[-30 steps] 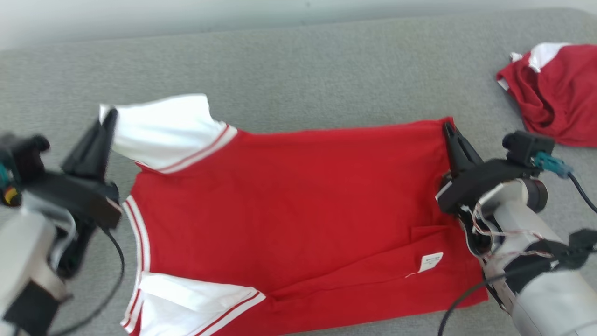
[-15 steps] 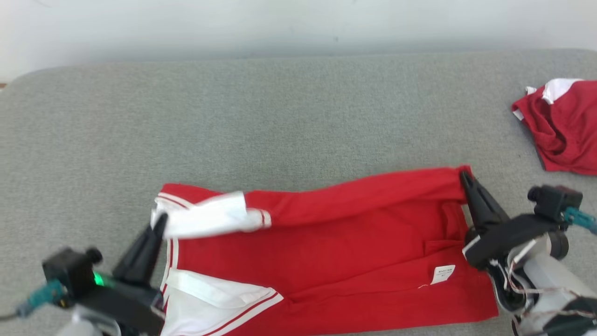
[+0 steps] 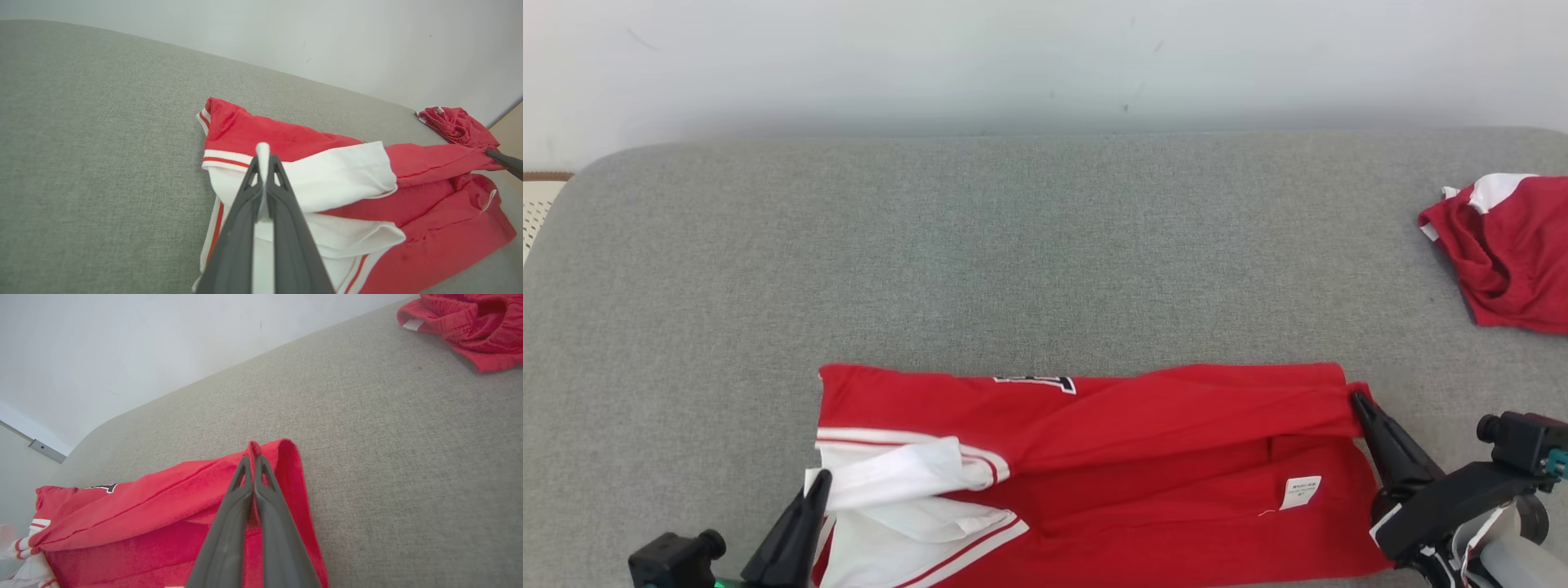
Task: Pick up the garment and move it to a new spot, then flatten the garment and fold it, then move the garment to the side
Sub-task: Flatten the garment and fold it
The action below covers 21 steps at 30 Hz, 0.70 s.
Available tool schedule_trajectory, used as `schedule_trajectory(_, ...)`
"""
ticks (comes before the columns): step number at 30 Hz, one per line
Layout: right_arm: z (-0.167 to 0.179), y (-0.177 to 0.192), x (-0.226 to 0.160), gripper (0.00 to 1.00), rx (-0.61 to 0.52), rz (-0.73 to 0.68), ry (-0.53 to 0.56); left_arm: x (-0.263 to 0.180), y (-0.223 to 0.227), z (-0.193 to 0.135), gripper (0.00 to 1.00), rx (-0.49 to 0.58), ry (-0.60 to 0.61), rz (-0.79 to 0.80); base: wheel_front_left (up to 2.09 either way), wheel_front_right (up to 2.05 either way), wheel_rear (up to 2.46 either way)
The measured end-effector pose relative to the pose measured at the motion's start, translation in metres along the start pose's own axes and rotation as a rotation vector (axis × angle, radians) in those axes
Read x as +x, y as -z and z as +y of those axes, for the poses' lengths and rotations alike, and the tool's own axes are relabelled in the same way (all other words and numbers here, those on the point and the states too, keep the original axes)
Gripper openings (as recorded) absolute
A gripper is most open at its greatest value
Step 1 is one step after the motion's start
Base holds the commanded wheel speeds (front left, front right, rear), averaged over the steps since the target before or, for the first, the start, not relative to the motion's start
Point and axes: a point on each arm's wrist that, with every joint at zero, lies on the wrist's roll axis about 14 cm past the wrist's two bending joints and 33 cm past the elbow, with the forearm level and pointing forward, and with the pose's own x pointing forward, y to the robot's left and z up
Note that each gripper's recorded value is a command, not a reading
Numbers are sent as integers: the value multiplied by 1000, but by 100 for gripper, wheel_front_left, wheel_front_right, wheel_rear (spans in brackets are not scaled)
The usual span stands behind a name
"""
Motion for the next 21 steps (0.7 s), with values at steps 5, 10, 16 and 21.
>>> schedule_trajectory(5, -3, 8, -6, 0, -18, 23, 13, -5, 11, 2, 0, -3, -25, 21, 0, 0, 0)
schedule_trajectory(10, -5, 6, -6, 100, -28, 2, 35, -9, 15, 3, 94, 34, -44, 26, 0, 0, 0)
schedule_trajectory(16, -5, -5, -6, 100, -24, -47, 47, -14, 8, 10, 100, 38, -91, -10, 0, 0, 0)
schedule_trajectory(21, -5, -11, -10, 100, -28, -86, 62, -22, -7, 13, 100, 61, -136, -67, 0, 0, 0)
